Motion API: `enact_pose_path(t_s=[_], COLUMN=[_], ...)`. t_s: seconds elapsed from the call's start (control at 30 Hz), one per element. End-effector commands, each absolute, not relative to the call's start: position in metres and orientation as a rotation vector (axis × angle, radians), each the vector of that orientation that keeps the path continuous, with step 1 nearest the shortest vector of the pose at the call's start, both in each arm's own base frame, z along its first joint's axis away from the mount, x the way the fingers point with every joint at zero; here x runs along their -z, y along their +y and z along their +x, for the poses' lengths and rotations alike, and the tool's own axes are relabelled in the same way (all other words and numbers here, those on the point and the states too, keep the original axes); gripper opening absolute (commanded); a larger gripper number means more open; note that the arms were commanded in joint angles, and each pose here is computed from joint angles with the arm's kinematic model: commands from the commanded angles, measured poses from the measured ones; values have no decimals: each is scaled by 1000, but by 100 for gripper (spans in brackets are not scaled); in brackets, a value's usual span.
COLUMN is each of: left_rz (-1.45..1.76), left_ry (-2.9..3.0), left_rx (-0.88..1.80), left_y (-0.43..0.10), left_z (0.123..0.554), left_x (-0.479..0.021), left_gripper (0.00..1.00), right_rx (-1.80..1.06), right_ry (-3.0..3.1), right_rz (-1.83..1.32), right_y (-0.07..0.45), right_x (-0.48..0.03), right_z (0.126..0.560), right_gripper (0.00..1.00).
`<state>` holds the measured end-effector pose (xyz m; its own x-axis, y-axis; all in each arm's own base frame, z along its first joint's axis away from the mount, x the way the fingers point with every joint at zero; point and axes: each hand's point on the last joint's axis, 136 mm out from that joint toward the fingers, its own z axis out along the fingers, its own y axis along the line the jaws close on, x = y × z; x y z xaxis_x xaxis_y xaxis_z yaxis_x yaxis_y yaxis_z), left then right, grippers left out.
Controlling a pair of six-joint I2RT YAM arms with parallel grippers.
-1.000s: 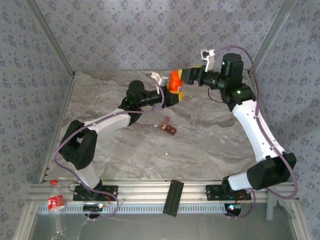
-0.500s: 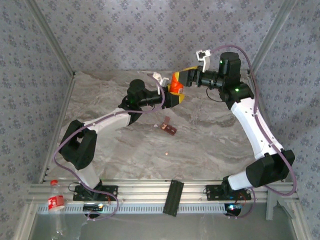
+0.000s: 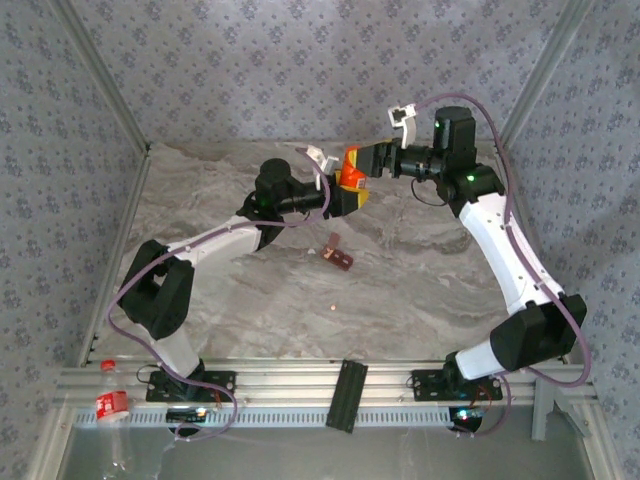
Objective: Sort the pills into containers
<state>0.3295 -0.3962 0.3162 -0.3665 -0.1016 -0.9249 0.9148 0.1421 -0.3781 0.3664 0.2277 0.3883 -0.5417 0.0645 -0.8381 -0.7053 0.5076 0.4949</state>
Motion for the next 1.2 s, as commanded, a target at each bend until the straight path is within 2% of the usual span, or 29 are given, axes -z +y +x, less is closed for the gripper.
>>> enact_pose_path(t_s=[0.0, 0.67, 1.17], left_rz=[872, 852, 782], left_ry=[1359, 1343, 1343], left_rx=[1369, 1347, 1258], left_y=[-391, -389, -385], left_z=[322, 323, 334], left_x=[-358, -366, -370], left_gripper=[0, 0, 0], right_rx=[-1128, -1094, -912], right_ry=[1864, 1930, 1966], right_rz=[-569, -517, -232], right_y=[232, 238, 240], right_x=[-396, -376, -357], right_z=[363, 366, 378], right_gripper=[70, 49, 49])
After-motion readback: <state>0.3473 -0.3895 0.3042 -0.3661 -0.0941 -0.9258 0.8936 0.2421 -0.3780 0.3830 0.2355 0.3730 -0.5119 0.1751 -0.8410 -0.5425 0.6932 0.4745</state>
